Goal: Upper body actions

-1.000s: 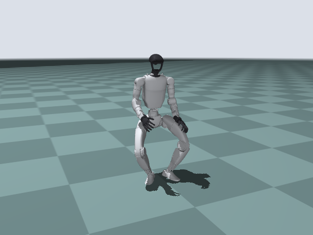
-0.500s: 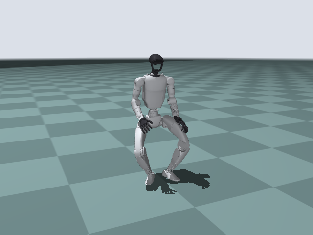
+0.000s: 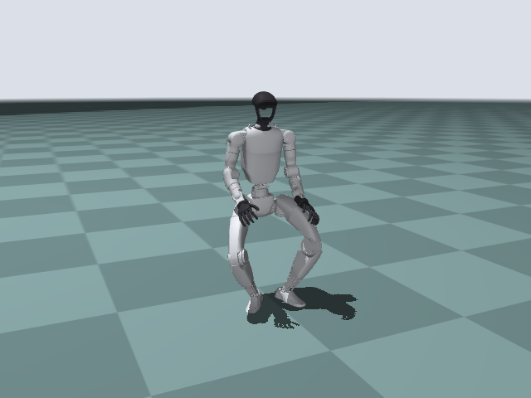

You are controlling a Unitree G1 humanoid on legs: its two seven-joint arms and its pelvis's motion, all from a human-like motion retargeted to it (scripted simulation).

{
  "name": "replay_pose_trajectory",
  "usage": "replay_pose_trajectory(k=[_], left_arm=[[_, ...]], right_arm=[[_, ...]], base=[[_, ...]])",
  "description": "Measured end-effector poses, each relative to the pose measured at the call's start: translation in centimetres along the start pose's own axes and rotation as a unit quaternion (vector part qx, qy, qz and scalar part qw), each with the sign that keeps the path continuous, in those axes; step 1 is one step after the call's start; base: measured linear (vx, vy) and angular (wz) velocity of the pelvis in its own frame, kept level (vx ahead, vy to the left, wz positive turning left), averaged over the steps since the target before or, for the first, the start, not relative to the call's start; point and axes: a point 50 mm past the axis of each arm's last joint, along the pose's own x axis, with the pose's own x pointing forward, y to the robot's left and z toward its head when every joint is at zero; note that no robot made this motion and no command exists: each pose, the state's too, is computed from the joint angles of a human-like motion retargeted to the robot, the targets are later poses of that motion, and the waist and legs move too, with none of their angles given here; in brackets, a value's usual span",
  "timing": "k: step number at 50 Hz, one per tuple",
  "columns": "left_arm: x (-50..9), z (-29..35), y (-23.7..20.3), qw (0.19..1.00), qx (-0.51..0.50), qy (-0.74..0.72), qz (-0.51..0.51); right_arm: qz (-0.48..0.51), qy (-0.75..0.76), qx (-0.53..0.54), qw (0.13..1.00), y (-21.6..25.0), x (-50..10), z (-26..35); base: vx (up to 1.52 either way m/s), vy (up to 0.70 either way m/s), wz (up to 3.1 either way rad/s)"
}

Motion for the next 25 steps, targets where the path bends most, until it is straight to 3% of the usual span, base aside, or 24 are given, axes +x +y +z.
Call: replay_pose_trajectory(k=[5, 10, 25], left_arm=[[0.4, 0.9, 0.5, 1.0, -0.022, -0.015, 0.013], [1.4, 3.8, 1.3, 0.99, -0.124, -0.061, 0.024], [5.4, 14.4, 4.7, 0.879, -0.411, -0.181, -0.159]], right_arm=[[-0.003, 0.001, 0.0, 1.0, -0.1, 0.2, 0.0], [-0.005, 0.004, 0.001, 1.0, -0.1, 0.1, 0.0], [0.003, 0.0, -0.002, 1.0, 0.4, 0.2, 0.4]], base=[[0.0, 0.0, 0.0], [0.0, 0.0, 0.0], [0.0, 0.0, 0.0]])
